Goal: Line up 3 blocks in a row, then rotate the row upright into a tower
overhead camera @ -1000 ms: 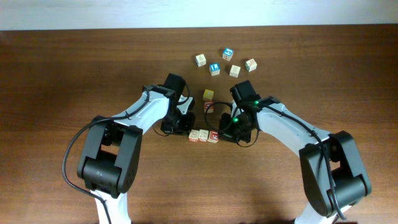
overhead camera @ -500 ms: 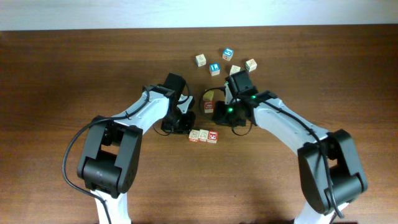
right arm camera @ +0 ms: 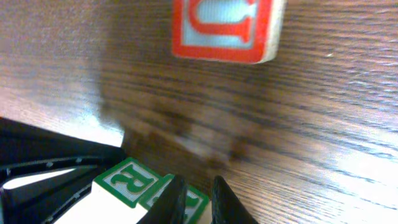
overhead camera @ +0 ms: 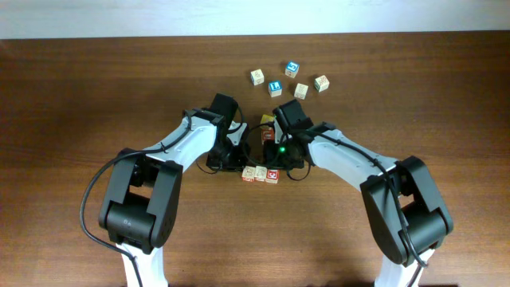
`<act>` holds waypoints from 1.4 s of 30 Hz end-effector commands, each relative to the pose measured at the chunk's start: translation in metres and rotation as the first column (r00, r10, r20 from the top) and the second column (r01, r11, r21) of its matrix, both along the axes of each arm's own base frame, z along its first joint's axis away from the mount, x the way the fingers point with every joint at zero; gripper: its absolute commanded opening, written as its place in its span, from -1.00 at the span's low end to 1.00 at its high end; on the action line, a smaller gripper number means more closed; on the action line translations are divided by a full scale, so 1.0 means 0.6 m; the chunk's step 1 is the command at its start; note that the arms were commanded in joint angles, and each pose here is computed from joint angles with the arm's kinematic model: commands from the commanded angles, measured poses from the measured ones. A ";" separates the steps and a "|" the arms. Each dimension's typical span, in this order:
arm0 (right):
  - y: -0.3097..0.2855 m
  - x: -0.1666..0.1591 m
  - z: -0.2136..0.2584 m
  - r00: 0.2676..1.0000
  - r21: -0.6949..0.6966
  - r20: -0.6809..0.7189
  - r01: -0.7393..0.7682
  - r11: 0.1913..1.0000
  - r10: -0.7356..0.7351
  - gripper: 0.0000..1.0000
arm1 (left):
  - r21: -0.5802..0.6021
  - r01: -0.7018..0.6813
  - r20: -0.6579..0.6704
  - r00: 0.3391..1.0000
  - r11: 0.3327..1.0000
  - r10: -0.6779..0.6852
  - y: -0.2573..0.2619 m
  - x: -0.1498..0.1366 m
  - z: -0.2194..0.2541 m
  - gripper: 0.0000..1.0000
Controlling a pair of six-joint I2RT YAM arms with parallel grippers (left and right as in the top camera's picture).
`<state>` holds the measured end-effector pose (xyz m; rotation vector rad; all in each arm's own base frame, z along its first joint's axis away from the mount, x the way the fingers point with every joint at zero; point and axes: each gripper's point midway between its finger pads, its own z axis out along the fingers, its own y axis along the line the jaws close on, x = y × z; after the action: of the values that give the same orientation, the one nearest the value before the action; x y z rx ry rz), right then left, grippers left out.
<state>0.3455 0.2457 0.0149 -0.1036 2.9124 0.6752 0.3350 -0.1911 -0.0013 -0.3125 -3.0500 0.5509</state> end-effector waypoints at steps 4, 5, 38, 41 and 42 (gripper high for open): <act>0.012 -0.006 0.002 1.000 0.005 -0.003 -0.029 1.000 0.029 -0.68 | 0.020 -0.002 0.016 1.000 1.000 0.001 0.004 -0.001 0.006 -1.00; 0.013 -0.008 0.003 0.999 0.009 -0.007 -0.032 0.999 0.032 -0.69 | 0.020 -0.002 0.016 1.000 1.000 0.001 0.004 -0.001 0.006 -1.00; 0.018 -0.020 0.004 0.998 0.032 -0.036 -0.054 0.998 0.055 -0.78 | 0.021 -0.002 0.016 1.000 1.000 0.001 0.004 -0.001 0.006 -1.00; 0.022 -0.023 0.004 0.997 0.032 -0.036 -0.061 0.998 0.062 -0.79 | 0.021 -0.002 0.016 1.000 1.000 0.001 0.004 -0.001 0.006 -1.00; 0.024 -0.025 0.004 0.997 0.031 -0.035 -0.065 0.997 0.066 -0.79 | 0.020 -0.002 0.016 1.000 1.000 0.001 0.004 -0.001 0.006 -1.00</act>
<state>0.3331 0.2505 0.0150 -0.1350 2.9506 0.7228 0.3348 -0.1912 -0.0014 -0.3129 -3.0497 0.5501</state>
